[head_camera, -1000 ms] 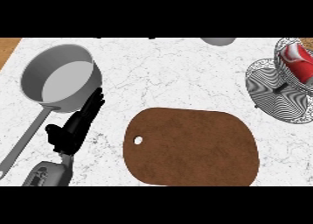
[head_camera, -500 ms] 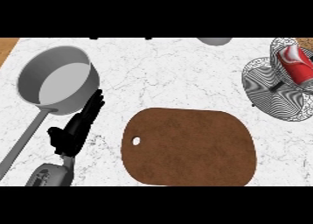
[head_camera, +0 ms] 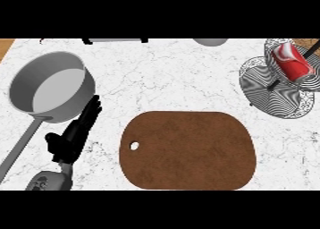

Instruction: Pick the can from the cutting board and place it in the tiered basket

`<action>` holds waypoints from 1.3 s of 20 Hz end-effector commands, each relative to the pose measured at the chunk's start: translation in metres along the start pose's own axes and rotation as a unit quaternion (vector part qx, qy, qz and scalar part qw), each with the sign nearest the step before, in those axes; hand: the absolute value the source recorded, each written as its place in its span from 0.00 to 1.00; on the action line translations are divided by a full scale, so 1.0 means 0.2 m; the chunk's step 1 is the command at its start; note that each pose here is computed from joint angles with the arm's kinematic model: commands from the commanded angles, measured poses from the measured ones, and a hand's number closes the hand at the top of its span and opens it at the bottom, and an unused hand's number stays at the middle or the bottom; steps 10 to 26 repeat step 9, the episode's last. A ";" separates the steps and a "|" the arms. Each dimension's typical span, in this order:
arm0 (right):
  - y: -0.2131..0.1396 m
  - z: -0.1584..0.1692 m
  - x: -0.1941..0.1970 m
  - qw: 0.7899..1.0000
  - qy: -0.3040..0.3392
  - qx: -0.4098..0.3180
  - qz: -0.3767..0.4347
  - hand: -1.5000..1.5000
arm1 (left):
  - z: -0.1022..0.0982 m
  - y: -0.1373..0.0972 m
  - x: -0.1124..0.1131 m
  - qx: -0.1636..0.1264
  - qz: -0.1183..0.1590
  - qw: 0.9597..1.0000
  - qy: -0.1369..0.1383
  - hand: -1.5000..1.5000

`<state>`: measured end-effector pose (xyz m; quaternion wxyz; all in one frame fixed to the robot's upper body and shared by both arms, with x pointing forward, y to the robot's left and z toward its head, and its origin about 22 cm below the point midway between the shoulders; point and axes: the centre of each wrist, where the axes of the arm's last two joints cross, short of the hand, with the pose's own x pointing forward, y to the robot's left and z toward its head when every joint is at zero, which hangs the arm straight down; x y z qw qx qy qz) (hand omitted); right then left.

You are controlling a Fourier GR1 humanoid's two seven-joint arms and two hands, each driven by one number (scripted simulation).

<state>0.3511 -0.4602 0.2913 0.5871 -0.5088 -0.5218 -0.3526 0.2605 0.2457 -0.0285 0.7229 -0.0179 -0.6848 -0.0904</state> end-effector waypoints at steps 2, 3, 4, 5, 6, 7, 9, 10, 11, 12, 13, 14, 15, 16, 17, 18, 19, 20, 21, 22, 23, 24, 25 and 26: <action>-0.33 -0.07 -0.05 0.998 -0.029 -0.038 -0.045 0.00 | 0.06 0.07 -0.02 0.014 0.000 1.000 0.001 0.50; -0.45 -0.12 -0.02 0.998 -0.027 -0.027 -0.059 0.00 | -0.01 0.03 -0.02 0.020 0.003 1.000 0.006 0.50; -0.47 -0.09 -0.08 0.997 -0.033 -0.030 -0.057 0.00 | 0.06 0.05 -0.01 0.026 0.003 1.000 0.006 0.50; -0.56 -0.11 -0.10 0.997 -0.031 -0.038 -0.051 0.00 | 0.11 0.01 -0.06 0.016 0.005 1.000 0.009 0.50; -0.61 -0.09 -0.10 0.998 -0.038 -0.023 -0.039 0.00 | 0.05 0.06 -0.02 0.031 0.004 0.999 0.012 0.50; -0.67 -0.11 -0.16 0.999 -0.032 -0.019 -0.035 0.00 | 0.07 -0.02 -0.01 0.026 0.010 1.000 0.008 0.50; -0.79 -0.11 -0.24 0.999 -0.030 -0.003 -0.027 0.00 | 0.09 0.09 -0.03 0.041 -0.002 0.999 0.006 0.50; -0.79 -0.11 -0.24 0.999 -0.030 -0.003 -0.027 0.00 | 0.09 0.09 -0.03 0.041 -0.002 0.999 0.006 0.50; -0.79 -0.11 -0.24 0.999 -0.030 -0.003 -0.027 0.00 | 0.09 0.09 -0.03 0.041 -0.002 0.999 0.006 0.50; -0.79 -0.11 -0.24 0.999 -0.030 -0.003 -0.027 0.00 | 0.09 0.09 -0.03 0.041 -0.002 0.999 0.006 0.50; -0.79 -0.11 -0.24 0.999 -0.030 -0.003 -0.027 0.00 | 0.09 0.09 -0.03 0.041 -0.002 0.999 0.006 0.50; -0.79 -0.11 -0.24 0.999 -0.030 -0.003 -0.027 0.00 | 0.09 0.09 -0.03 0.041 -0.002 0.999 0.006 0.50; -0.79 -0.11 -0.24 0.999 -0.030 -0.003 -0.027 0.00 | 0.09 0.09 -0.03 0.041 -0.002 0.999 0.006 0.50; -0.79 -0.11 -0.24 0.999 -0.030 -0.003 -0.027 0.00 | 0.09 0.09 -0.03 0.041 -0.002 0.999 0.006 0.50; -0.79 -0.11 -0.24 0.999 -0.030 -0.003 -0.027 0.00 | 0.09 0.09 -0.03 0.041 -0.002 0.999 0.006 0.50; -0.79 -0.11 -0.24 0.999 -0.030 -0.003 -0.027 0.00 | 0.09 0.09 -0.03 0.041 -0.002 0.999 0.006 0.50; -0.79 -0.11 -0.24 0.999 -0.030 -0.003 -0.027 0.00 | 0.09 0.09 -0.03 0.041 -0.002 0.999 0.006 0.50; -0.79 -0.11 -0.24 0.999 -0.030 -0.003 -0.027 0.00 | 0.09 0.09 -0.03 0.041 -0.002 0.999 0.006 0.50; -0.79 -0.11 -0.24 0.999 -0.030 -0.003 -0.027 0.00 | 0.09 0.09 -0.03 0.041 -0.002 0.999 0.006 0.50; -0.79 -0.11 -0.24 0.999 -0.030 -0.003 -0.027 0.00 | 0.09 0.09 -0.03 0.041 -0.002 0.999 0.006 0.50; -0.79 -0.11 -0.24 0.999 -0.030 -0.003 -0.027 0.00 | 0.09 0.09 -0.03 0.041 -0.002 0.999 0.006 0.50; -0.79 -0.11 -0.24 0.999 -0.030 -0.003 -0.027 0.00 | 0.09 0.09 -0.03 0.041 -0.002 0.999 0.006 0.50; -0.79 -0.11 -0.24 0.999 -0.030 -0.003 -0.027 0.00 | 0.09 0.09 -0.03 0.041 -0.002 0.999 0.006 0.50; -0.79 -0.11 -0.24 0.999 -0.030 -0.003 -0.027 0.00 | 0.09 0.09 -0.03 0.041 -0.002 0.999 0.006 0.50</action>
